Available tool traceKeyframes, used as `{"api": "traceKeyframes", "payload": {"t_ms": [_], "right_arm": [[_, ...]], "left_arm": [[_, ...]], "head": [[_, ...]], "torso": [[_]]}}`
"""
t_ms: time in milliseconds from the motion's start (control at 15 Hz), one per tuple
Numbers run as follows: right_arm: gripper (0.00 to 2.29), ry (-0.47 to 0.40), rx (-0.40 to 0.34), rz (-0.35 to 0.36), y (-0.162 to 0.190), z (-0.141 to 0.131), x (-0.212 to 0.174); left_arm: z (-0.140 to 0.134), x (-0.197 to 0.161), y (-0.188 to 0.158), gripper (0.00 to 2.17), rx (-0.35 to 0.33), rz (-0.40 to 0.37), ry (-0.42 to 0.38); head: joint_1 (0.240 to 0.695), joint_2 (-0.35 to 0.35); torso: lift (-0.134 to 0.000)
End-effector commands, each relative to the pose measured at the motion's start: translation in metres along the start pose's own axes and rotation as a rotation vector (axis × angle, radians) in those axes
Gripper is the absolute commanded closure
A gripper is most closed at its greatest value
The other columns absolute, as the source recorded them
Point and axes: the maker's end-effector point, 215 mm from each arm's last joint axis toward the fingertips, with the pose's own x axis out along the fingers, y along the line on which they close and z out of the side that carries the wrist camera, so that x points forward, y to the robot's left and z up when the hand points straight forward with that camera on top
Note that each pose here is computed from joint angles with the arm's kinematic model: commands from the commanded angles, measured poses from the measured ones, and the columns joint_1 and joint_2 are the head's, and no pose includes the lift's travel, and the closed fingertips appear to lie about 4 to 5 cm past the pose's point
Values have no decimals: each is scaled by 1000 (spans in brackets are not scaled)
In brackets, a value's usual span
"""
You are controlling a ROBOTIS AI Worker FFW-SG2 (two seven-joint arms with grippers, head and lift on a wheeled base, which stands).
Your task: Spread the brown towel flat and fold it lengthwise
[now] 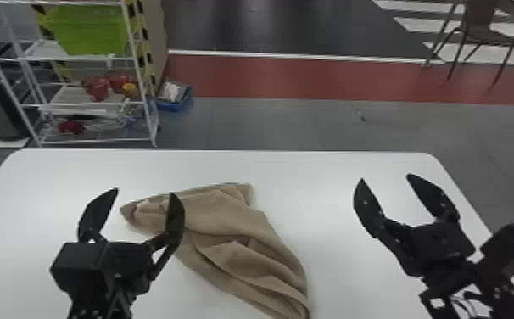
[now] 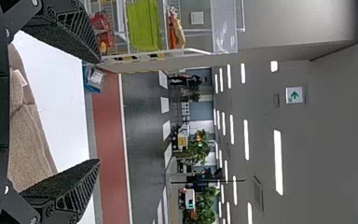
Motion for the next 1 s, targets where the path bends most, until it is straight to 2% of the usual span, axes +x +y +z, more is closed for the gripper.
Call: {"api": "traceKeyframes", "payload": {"t_ms": [0,600,733,933], "right_arm": [[87,-1,-1,-2,-1,1,0],[87,-5,-1,5,0,2,0],[120,0,-2,42,12,-1,0],[194,30,-40,143,61,-15,-1]], "left_arm": [[0,0,0,151,1,0,4],[0,0,-2,151,0,-7,2],[0,0,0,151,1,-5,4],[-4,1,6,151,-5,2,12]], "head": [[695,-83],[695,-86],[695,-85],[695,-63]], "torso": [[-123],[-123],[-123],[-123]]}}
